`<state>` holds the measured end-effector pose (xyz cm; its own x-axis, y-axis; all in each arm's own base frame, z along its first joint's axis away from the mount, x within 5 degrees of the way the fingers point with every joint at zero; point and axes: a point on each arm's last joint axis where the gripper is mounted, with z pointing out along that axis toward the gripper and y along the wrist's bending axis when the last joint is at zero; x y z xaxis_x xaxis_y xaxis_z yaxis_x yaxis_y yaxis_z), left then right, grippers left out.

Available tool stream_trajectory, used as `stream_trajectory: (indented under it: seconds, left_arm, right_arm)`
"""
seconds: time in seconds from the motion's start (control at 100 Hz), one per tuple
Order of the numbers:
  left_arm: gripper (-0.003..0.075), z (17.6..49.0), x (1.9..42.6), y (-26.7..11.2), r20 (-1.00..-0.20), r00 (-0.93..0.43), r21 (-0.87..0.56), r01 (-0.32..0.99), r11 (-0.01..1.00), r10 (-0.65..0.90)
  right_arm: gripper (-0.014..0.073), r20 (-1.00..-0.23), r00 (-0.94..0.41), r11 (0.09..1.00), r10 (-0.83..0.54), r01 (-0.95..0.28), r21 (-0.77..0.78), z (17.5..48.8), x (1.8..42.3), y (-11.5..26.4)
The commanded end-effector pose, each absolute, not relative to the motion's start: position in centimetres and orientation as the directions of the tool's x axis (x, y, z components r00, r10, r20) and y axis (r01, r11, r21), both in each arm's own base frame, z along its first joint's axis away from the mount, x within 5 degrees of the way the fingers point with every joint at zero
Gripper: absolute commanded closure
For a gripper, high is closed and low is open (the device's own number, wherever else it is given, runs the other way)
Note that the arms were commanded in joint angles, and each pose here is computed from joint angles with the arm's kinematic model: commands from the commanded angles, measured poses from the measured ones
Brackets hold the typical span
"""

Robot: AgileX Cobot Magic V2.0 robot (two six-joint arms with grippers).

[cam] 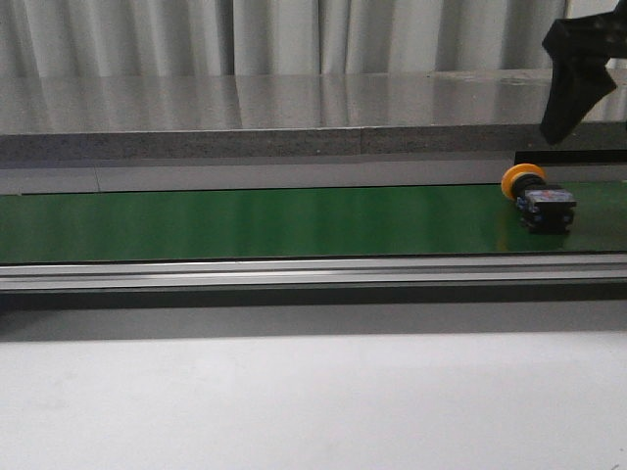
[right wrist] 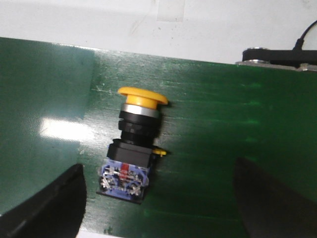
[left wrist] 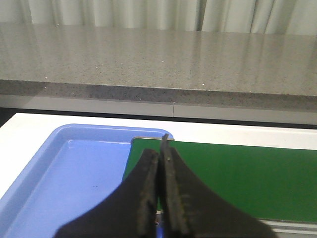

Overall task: Move button from left to right
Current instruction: 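Lower the right gripper onto the button and close on its base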

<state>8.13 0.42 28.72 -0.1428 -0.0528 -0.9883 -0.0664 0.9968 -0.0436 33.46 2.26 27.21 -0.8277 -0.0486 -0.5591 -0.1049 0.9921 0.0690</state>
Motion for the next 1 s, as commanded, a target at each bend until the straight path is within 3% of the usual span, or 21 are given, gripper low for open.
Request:
stream_trajectory:
  seconds: [0.0, 0.35, 0.44, 0.59, 0.66, 0.84, 0.99]
  left_arm:
    - [0.074, 30.3, 8.2, 0.5, -0.997, -0.046, -0.06, -0.076, 0.995, -0.064]
    - [0.074, 30.3, 8.2, 0.5, -0.997, -0.046, -0.06, -0.076, 0.995, -0.064]
    - [0.074, 30.3, 8.2, 0.5, -0.997, -0.046, -0.06, -0.076, 0.995, -0.064]
    - [0.074, 30.3, 8.2, 0.5, -0.997, -0.046, -0.06, -0.076, 0.995, -0.064]
    - [0.074, 30.3, 8.2, 0.5, -0.997, -0.046, -0.06, -0.076, 0.995, -0.064]
    - [0.074, 30.3, 8.2, 0.5, -0.997, -0.046, -0.06, -0.076, 0.995, -0.064]
    - [0.074, 30.3, 8.2, 0.5, -0.997, -0.046, -0.06, -0.076, 0.995, -0.064]
  right_arm:
    - [-0.001, -0.641, -0.766, 0.992, -0.047, -0.113, 0.062, 28.8, 34.2, 2.4]
    - [0.0005, -0.587, -0.808, 0.993, -0.046, -0.103, 0.063, 25.4, 36.0, 2.4]
    - [0.0075, -0.567, -0.823, 0.992, -0.048, -0.103, 0.066, 24.9, 36.0, 2.4]
    - [0.0305, -0.55, -0.834, 0.992, -0.05, -0.105, 0.068, 24.8, 35.9, 2.4]
    - [0.037, -0.54, -0.84, 0.992, -0.052, -0.106, 0.07, 24.7, 35.8, 2.4]
    - [0.038, -0.503, -0.862, 0.991, -0.063, -0.115, 0.072, 25.2, 35.7, 2.4]
    - [0.038, -0.492, -0.865, 0.989, -0.1, -0.14, 0.044, 27.6, 36.1, 2.4]
